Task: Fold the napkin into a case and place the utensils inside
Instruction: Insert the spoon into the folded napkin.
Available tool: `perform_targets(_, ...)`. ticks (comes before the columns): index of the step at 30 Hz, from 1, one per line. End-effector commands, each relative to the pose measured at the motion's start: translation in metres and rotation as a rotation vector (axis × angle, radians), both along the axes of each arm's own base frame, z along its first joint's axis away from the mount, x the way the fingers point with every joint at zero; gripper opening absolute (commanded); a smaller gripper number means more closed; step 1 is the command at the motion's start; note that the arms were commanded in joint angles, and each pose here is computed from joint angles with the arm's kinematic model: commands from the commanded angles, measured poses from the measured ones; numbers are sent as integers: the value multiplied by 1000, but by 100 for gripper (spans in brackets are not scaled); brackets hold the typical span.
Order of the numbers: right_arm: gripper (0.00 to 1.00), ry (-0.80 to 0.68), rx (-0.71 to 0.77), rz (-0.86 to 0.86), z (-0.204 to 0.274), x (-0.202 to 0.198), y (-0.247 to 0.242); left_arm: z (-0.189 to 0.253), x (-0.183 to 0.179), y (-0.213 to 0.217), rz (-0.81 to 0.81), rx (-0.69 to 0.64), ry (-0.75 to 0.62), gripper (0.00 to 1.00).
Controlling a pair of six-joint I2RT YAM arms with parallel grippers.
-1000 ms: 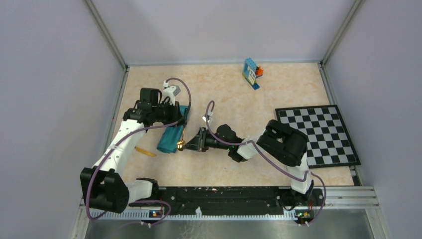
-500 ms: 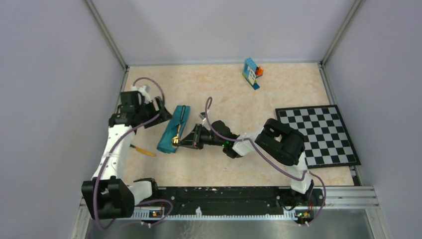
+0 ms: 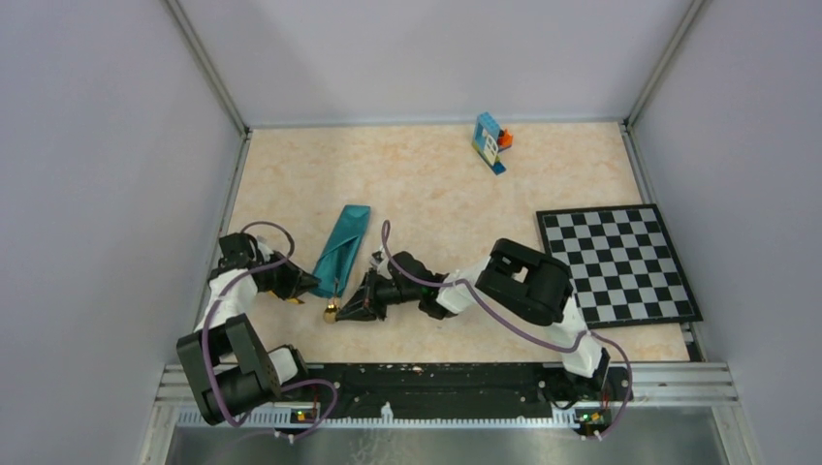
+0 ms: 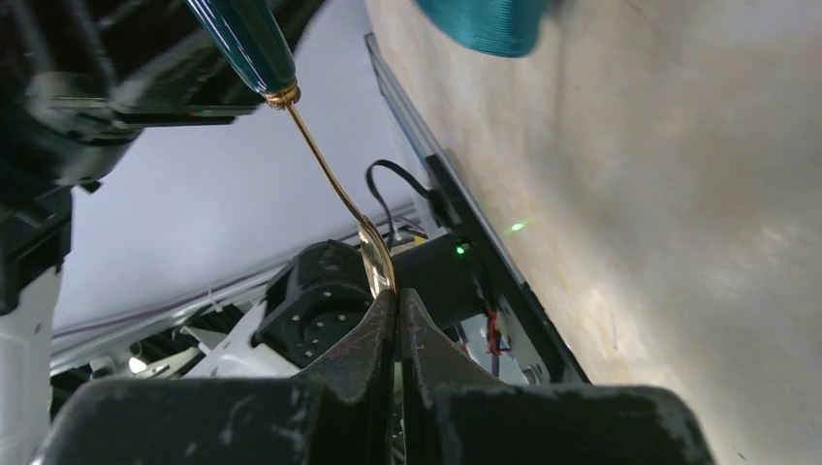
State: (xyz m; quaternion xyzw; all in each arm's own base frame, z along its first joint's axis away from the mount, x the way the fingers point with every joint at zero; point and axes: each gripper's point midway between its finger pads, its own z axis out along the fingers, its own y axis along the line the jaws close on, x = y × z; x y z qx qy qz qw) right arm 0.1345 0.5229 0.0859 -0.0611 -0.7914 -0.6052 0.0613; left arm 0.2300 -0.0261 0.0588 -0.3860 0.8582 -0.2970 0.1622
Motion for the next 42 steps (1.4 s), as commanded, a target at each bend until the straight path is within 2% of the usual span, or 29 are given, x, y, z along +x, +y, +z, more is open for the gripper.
perform_targets(1, 0, 67, -10, 26, 4, -5, 10, 8, 17, 17, 49, 81, -63, 20)
perform_targets(5, 0, 100, -46, 41, -5, -6, 13, -1, 23, 18, 70, 67, -71, 12)
perform_targets(11, 0, 166, -114, 39, -20, -5, 14, -19, 23, 22, 96, 81, -27, 10)
perform_targets(20, 0, 213, -166, 16, -30, 15, 14, -33, 18, 28, 112, 137, 34, 0)
perform_targets(28, 0, 214, -340, -7, -50, 28, 5, -27, 21, 27, 99, 178, 3, 0)
perform_targets(35, 0, 213, -464, -14, -68, 31, -4, -11, 25, 27, 97, 206, -61, 6)
perform_targets(42, 0, 211, -488, -20, -76, 38, -3, -13, 21, 14, 85, 132, -67, 22)
